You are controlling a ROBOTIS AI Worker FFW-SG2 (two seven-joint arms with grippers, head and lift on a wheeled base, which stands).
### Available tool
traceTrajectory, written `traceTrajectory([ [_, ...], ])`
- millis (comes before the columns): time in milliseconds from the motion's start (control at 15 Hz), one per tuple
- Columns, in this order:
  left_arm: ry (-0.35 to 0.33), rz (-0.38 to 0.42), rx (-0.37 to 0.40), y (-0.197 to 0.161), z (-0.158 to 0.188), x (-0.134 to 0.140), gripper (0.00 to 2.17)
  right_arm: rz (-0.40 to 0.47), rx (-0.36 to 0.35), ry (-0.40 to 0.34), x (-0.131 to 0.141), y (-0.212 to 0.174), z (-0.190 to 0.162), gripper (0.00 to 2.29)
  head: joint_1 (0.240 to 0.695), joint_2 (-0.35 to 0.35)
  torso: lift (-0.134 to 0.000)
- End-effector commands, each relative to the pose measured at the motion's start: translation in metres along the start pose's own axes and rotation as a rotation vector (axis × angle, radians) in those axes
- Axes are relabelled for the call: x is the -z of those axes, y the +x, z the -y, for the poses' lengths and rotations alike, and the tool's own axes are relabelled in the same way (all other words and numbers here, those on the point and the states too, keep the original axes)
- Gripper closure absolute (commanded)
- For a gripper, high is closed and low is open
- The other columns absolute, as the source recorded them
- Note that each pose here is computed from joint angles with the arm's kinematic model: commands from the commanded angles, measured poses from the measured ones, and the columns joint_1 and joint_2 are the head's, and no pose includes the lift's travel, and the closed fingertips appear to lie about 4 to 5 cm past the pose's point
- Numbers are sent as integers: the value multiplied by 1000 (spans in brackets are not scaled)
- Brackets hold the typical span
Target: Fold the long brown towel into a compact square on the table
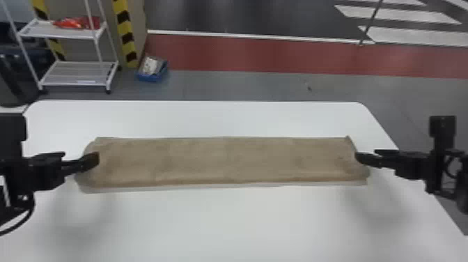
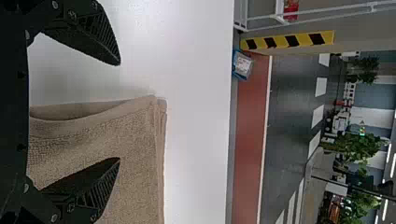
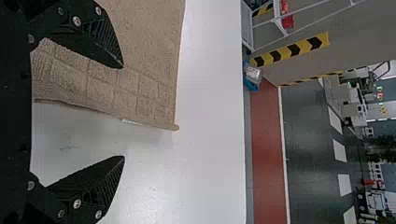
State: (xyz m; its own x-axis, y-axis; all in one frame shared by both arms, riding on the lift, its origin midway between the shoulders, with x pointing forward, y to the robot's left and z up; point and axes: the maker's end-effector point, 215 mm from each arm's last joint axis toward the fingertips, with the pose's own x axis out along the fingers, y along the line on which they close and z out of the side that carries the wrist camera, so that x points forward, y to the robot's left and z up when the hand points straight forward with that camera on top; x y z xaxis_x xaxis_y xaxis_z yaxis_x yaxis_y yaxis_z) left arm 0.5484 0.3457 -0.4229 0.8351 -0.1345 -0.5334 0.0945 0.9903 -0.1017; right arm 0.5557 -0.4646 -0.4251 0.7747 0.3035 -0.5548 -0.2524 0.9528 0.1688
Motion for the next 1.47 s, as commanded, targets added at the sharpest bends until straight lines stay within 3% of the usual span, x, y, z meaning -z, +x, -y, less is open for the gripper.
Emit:
traceTrajectory([
  [0, 1, 2, -1, 0, 0, -1, 201, 3, -1, 3, -1, 0, 0, 218, 695, -118, -128],
  [800, 10, -15, 13, 5, 8, 13, 333, 11, -8, -7, 5, 6, -3, 218, 695, -115, -128],
  [933, 21, -13, 19, 6, 14, 16, 549, 13, -7, -6, 6, 5, -2, 218, 695, -120, -128],
  [1400, 34, -30, 35, 7, 21, 26, 701, 11, -4, -9, 6, 4, -1, 218, 695, -137, -128],
])
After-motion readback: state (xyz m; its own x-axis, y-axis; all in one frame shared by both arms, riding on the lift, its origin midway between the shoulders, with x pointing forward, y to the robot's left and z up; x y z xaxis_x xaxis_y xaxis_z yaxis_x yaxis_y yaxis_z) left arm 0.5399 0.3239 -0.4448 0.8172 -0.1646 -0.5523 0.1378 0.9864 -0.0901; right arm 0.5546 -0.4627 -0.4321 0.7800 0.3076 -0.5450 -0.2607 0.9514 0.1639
